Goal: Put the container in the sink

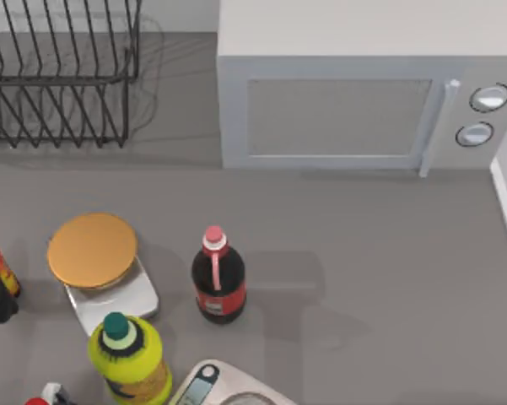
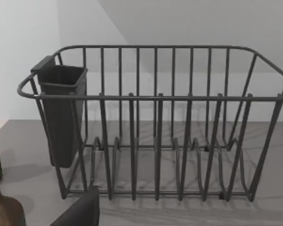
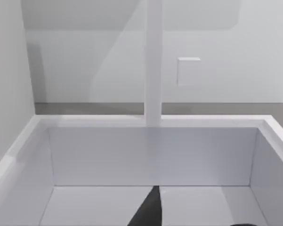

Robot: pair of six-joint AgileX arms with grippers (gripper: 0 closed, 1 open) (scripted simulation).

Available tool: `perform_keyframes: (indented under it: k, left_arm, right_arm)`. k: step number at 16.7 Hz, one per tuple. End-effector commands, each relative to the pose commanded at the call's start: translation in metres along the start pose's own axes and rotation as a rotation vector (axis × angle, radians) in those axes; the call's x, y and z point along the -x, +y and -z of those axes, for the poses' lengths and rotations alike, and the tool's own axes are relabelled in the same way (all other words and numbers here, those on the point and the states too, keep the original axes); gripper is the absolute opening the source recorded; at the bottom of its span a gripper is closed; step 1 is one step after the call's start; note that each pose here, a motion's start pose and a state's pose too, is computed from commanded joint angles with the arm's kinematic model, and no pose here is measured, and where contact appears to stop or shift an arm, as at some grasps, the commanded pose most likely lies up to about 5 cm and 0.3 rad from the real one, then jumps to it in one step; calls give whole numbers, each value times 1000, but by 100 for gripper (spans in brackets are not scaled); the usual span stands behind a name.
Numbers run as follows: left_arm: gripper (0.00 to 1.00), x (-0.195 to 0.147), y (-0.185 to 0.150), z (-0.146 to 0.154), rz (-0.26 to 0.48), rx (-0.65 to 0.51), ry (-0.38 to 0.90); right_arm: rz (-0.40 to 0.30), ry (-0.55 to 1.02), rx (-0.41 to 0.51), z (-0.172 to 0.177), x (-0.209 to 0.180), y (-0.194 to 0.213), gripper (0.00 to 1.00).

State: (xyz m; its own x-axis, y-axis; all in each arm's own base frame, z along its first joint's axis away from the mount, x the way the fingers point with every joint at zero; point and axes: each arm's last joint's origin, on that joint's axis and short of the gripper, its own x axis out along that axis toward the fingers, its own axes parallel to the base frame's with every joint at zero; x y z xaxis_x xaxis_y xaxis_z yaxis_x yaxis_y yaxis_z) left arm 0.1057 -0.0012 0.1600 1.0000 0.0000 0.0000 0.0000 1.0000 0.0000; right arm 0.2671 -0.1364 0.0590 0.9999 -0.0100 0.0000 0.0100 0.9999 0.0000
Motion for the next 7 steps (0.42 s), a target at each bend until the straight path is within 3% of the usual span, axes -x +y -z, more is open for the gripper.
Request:
perform_keyframes:
  k: [2,7]
  left_arm:
    - [100,0,0,0,0,0,0]
    - [100,0,0,0,0,0,0]
  right_arm:
    - [0,0,0,0,0,0,100]
    - [0,0,0,0,0,0,100]
